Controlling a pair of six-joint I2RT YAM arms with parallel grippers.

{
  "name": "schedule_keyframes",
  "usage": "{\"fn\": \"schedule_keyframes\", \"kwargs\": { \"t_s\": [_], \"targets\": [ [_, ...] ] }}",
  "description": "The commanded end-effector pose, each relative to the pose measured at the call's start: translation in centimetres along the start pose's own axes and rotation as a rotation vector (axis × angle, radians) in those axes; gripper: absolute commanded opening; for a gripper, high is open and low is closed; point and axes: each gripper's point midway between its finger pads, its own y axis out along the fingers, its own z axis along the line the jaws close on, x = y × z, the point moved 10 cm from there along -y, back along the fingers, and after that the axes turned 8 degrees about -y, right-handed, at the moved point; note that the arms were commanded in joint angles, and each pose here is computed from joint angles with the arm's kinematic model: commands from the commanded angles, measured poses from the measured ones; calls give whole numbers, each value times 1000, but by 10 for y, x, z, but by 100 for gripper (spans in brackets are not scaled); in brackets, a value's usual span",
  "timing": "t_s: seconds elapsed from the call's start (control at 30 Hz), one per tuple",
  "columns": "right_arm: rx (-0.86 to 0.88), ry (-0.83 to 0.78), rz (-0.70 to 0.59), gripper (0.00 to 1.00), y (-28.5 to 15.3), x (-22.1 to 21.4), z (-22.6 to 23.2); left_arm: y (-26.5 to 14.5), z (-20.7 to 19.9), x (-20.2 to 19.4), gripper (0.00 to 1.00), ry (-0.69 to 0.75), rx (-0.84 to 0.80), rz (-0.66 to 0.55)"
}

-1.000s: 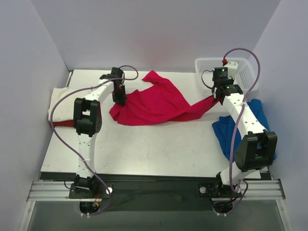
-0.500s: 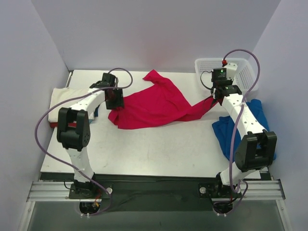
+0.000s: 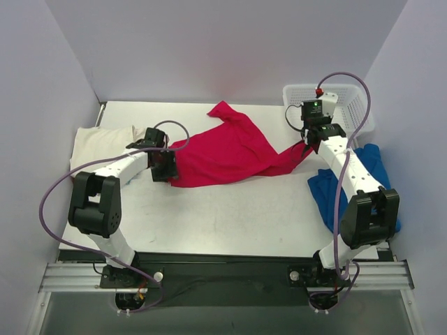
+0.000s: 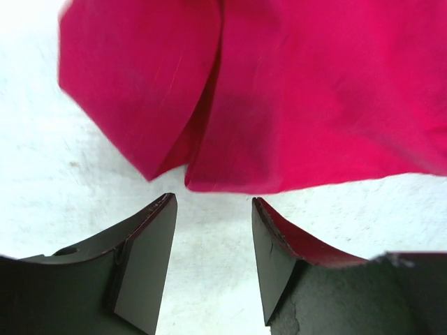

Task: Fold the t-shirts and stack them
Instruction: Flatten out the tshirt

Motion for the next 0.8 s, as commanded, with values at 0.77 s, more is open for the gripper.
{"fn": "schedule_keyframes", "kwargs": {
  "t_s": [0.77],
  "targets": [
    [-1,-31,22,0,-6,-8,5,27,-3,-16,54,-71,126,-19]
  ]
}}
